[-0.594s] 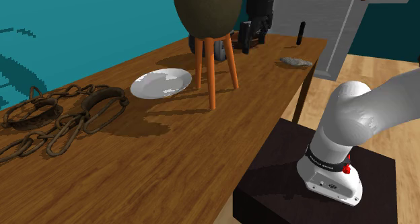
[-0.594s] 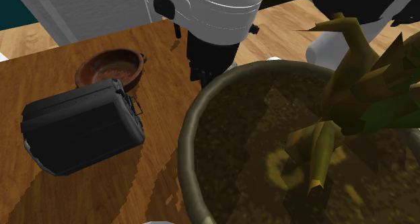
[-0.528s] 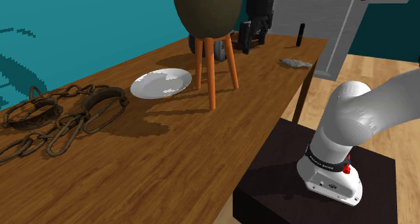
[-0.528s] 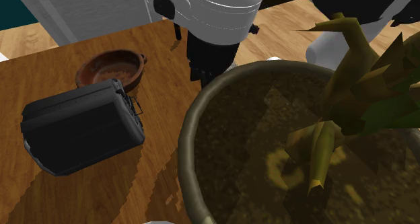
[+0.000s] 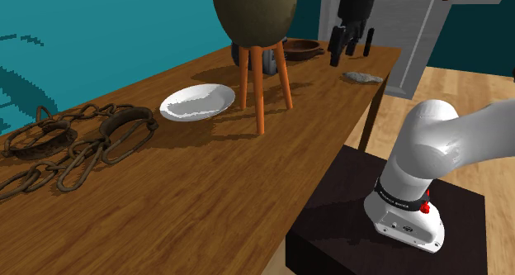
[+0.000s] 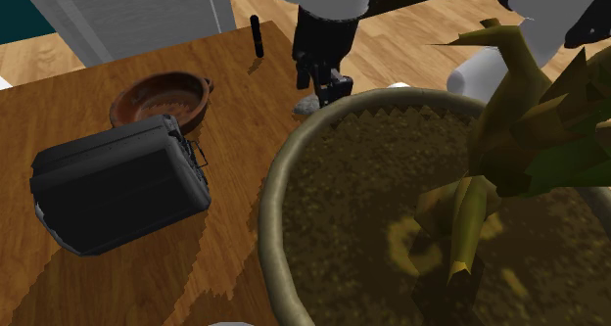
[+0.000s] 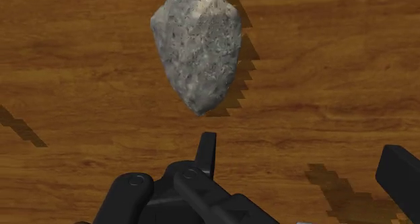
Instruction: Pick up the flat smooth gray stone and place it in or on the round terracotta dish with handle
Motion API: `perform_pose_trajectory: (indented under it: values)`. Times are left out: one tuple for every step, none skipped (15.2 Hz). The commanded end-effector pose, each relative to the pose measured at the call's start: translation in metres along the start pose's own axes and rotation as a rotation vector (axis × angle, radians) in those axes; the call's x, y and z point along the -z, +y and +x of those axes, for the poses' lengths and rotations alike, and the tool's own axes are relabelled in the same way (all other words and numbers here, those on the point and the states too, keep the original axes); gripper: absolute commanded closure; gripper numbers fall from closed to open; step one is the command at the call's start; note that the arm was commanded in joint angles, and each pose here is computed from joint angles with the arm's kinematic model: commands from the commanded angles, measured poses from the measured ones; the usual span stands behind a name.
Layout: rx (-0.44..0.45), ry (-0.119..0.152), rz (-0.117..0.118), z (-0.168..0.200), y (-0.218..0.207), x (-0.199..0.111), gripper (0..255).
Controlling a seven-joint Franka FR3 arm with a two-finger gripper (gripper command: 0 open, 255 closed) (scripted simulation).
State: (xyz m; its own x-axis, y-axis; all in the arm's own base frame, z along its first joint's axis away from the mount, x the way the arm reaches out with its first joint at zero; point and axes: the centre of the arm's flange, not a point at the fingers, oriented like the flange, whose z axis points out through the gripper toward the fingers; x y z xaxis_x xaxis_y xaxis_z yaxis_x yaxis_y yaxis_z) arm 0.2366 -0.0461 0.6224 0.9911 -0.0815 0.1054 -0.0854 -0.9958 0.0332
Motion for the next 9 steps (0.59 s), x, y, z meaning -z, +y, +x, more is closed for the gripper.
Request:
perform_pose_trajectory:
  values:
    - [0.006,-0.009,0.022,-0.014,0.024,-0.005,0]
    - [0.008,-0.013,0.033,-0.022,0.035,-0.007,0]
    - [0.010,-0.017,0.043,-0.030,0.047,-0.009,0]
    - [0.013,-0.021,0.054,-0.037,0.058,-0.012,0]
    - [0.015,-0.025,0.064,-0.045,0.070,-0.014,0]
    - [0.016,-0.029,0.073,-0.051,0.080,-0.016,0]
    - [0.017,-0.029,0.073,-0.051,0.079,-0.021,0]
    - [0.017,-0.029,0.073,-0.052,0.079,-0.027,0]
    - [0.017,-0.029,0.073,-0.052,0.078,-0.032,0]
